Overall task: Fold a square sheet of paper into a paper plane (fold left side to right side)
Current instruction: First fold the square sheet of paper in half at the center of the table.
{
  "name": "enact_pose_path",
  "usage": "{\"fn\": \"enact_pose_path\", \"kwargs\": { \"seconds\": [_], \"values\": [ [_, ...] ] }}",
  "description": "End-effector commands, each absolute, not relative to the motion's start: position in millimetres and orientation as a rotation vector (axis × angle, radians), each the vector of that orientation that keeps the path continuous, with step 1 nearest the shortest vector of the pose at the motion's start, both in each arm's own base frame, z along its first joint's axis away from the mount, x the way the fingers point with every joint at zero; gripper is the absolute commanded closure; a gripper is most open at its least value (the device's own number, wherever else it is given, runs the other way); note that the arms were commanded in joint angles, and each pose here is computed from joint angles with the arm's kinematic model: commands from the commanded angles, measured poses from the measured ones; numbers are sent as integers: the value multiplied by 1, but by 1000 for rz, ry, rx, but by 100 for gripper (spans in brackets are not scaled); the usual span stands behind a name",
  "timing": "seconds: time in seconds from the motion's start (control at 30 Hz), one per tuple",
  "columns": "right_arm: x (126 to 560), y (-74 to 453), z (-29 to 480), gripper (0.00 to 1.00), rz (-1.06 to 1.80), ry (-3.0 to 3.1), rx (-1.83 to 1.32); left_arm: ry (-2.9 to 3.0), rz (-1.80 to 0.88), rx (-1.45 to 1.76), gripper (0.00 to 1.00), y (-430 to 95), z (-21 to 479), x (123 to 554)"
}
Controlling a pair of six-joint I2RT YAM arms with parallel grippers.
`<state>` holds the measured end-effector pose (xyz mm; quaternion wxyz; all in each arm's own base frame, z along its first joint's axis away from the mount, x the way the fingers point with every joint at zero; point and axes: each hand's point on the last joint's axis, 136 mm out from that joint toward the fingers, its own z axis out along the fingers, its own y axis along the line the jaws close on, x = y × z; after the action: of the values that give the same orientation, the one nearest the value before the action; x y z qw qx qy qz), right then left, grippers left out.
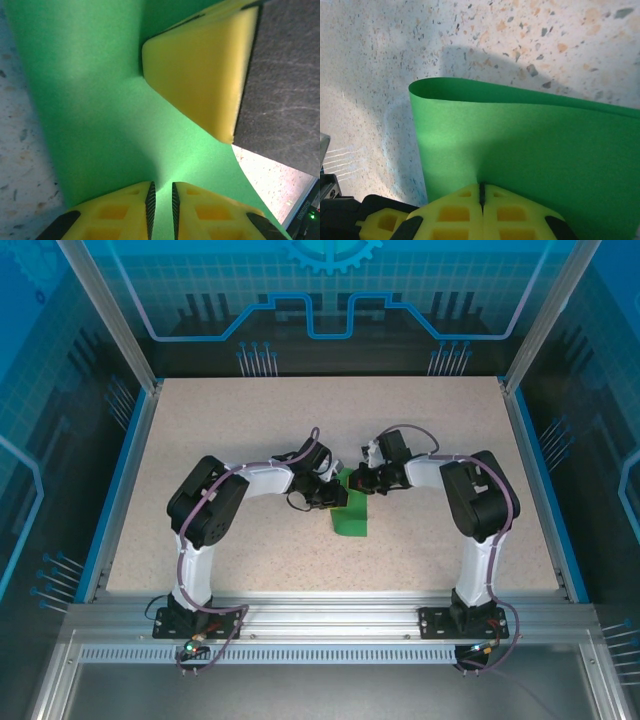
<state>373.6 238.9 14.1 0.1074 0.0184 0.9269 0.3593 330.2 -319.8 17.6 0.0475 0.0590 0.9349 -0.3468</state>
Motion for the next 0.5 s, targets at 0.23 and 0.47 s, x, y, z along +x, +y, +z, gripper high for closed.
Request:
{"fn": "enact_pose_path", "kwargs": {
  "seconds": [0.23, 0.47],
  "values": [
    [361, 218, -23, 100, 883, 2898, 166, 2993, -1023, 276, 79, -301, -2, 269],
    [360, 216, -26, 100, 867, 2917, 177, 2992, -1044, 426, 78, -299, 7, 238]
  ]
}}
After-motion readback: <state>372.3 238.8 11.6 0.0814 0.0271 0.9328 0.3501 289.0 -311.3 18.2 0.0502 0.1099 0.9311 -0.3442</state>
